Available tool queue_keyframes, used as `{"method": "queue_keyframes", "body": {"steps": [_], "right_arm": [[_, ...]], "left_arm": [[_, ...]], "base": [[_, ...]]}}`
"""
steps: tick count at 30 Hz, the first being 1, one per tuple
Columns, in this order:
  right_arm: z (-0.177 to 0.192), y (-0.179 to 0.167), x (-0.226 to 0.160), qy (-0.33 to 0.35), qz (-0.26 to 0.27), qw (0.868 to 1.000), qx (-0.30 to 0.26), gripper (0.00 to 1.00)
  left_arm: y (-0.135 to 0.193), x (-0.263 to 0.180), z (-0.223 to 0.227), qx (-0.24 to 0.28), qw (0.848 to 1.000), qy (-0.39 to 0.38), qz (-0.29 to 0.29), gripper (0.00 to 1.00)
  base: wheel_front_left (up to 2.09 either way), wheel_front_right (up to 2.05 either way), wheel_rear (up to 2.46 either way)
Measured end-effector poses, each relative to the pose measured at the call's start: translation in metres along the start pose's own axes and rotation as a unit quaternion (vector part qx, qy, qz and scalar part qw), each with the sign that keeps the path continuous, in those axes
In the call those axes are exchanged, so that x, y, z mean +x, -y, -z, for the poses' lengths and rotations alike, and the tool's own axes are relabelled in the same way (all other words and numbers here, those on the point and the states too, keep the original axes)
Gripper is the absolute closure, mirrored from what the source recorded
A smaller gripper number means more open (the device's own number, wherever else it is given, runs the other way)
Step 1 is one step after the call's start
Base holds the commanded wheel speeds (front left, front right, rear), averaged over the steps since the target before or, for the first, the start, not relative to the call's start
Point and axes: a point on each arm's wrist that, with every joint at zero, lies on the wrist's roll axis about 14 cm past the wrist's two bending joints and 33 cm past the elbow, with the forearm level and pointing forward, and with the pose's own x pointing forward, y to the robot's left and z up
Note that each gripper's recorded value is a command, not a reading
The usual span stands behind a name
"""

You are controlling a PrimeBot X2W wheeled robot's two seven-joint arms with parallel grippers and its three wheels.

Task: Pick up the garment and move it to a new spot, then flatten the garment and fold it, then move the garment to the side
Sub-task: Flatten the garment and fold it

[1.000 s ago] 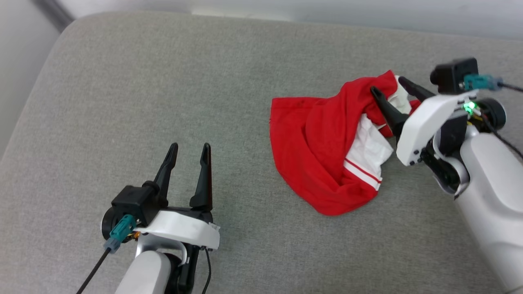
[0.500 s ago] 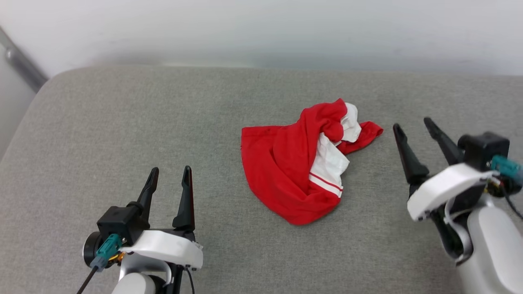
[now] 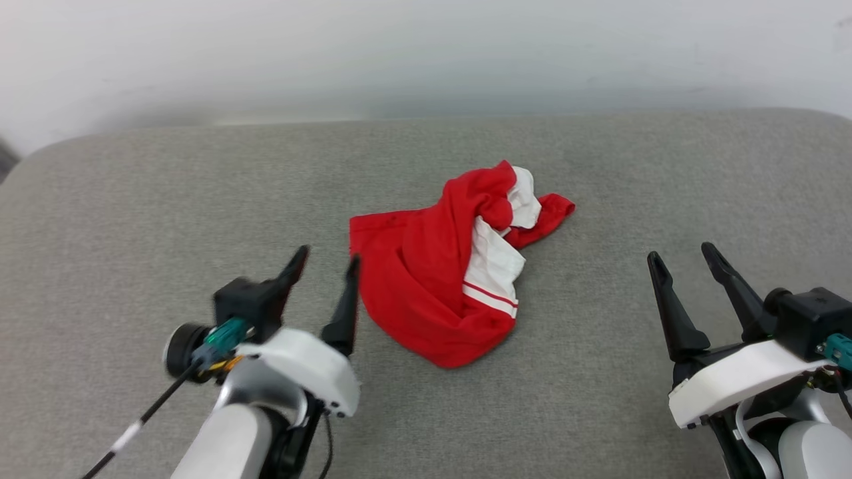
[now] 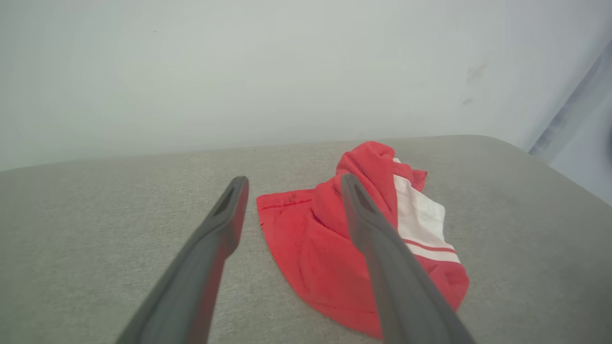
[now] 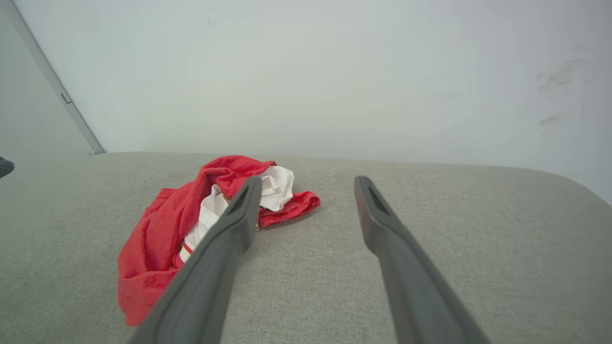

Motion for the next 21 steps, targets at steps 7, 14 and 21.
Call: {"method": "queue_keyframes", "body": {"steps": [7,14,21], "right_arm": [[0.004,0.014,-0.012,-0.009,0.03,0.999,0.009,0.0],[0.022,0.03,-0.013,-0.03,0.06,0.998,0.019,0.0],[0.025,0.036,-0.017,-0.034,0.072,0.997,0.026,0.0]], "left_arm": [[0.067,0.03,0.039,0.027,0.982,-0.128,0.137,0.0],[0.1,0.024,0.123,0.077,0.908,-0.336,0.237,0.0],[0.098,0.001,0.159,0.106,0.857,-0.429,0.264,0.0]], "base": [[0.0,0.0,0.0],[0.0,0.0,0.0],[0.0,0.0,0.0]]}}
